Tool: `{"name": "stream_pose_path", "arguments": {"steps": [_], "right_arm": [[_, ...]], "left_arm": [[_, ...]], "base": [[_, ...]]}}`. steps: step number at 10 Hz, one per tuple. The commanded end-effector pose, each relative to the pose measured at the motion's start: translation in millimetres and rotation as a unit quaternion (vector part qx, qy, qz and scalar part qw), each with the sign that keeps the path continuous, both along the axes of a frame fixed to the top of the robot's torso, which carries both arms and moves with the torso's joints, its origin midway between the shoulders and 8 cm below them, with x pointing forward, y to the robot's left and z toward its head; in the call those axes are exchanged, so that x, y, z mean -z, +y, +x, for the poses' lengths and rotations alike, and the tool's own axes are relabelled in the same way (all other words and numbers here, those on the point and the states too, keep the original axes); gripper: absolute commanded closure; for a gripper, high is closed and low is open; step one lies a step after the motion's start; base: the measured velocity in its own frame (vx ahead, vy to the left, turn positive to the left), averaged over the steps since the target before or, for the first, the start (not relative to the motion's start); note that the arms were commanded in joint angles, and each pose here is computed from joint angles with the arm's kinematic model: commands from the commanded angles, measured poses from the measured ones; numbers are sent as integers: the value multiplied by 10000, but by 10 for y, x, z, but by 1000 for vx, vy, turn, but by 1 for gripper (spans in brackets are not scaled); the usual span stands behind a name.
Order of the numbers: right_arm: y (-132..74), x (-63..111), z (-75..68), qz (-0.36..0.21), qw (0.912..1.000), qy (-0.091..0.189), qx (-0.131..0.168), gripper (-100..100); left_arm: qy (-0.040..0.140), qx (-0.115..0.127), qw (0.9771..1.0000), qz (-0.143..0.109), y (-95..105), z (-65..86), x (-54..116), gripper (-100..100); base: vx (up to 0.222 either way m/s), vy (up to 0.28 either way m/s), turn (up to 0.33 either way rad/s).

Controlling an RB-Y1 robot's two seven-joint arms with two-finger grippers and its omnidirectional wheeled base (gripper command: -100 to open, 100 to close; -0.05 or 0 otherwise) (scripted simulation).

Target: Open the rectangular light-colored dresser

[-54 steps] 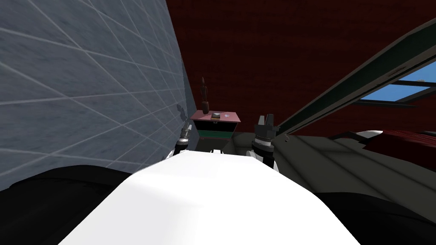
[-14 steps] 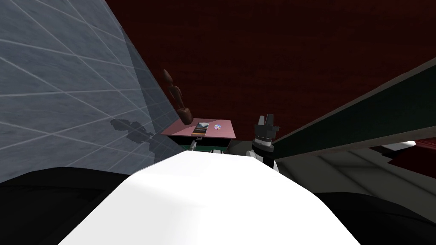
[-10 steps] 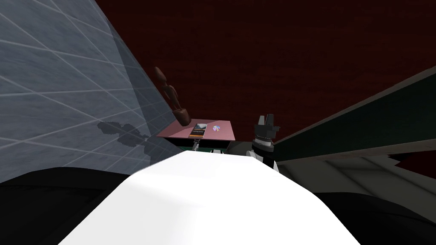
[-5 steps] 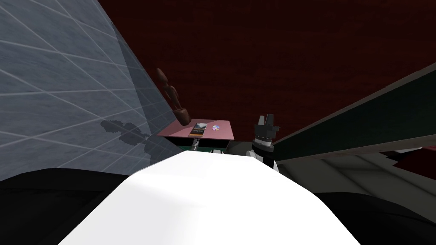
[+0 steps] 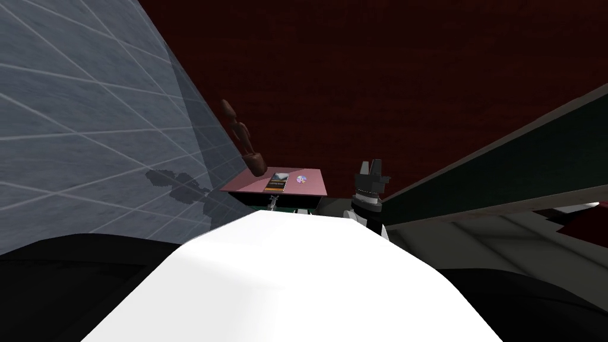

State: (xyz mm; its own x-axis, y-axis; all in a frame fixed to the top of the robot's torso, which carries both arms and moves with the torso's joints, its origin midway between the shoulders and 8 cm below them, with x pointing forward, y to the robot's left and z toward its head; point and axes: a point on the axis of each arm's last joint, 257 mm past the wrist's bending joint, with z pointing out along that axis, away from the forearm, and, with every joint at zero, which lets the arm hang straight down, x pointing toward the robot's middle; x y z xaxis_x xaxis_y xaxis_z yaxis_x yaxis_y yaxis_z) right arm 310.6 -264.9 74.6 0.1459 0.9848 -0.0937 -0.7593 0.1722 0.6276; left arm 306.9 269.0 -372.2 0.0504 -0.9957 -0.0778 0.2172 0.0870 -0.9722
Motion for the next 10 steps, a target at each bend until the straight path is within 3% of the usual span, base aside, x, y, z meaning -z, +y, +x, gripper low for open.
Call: {"name": "stream_pose_path", "arguments": {"steps": [1,6,7,10], "right_arm": [[0,0,0,0,10000,0,0,0],[1,-1,1,1,10000,-1,-1,0],[0,0,1,1,10000,-1,-1,0],[0,-1,0,1,10000,-1,-1,0]], "left_arm": [[26,19,10000,1,46,48,-19,100],[177,35,9998,7,176,165,-23,100],[99,39,9999,13,157,162,-52,100],[162,78,9998,8,197,50,-33,100]], "base": [[-97,-15,9],[-151,-45,20],[-75,-22,15],[-182,-19,26]]}}
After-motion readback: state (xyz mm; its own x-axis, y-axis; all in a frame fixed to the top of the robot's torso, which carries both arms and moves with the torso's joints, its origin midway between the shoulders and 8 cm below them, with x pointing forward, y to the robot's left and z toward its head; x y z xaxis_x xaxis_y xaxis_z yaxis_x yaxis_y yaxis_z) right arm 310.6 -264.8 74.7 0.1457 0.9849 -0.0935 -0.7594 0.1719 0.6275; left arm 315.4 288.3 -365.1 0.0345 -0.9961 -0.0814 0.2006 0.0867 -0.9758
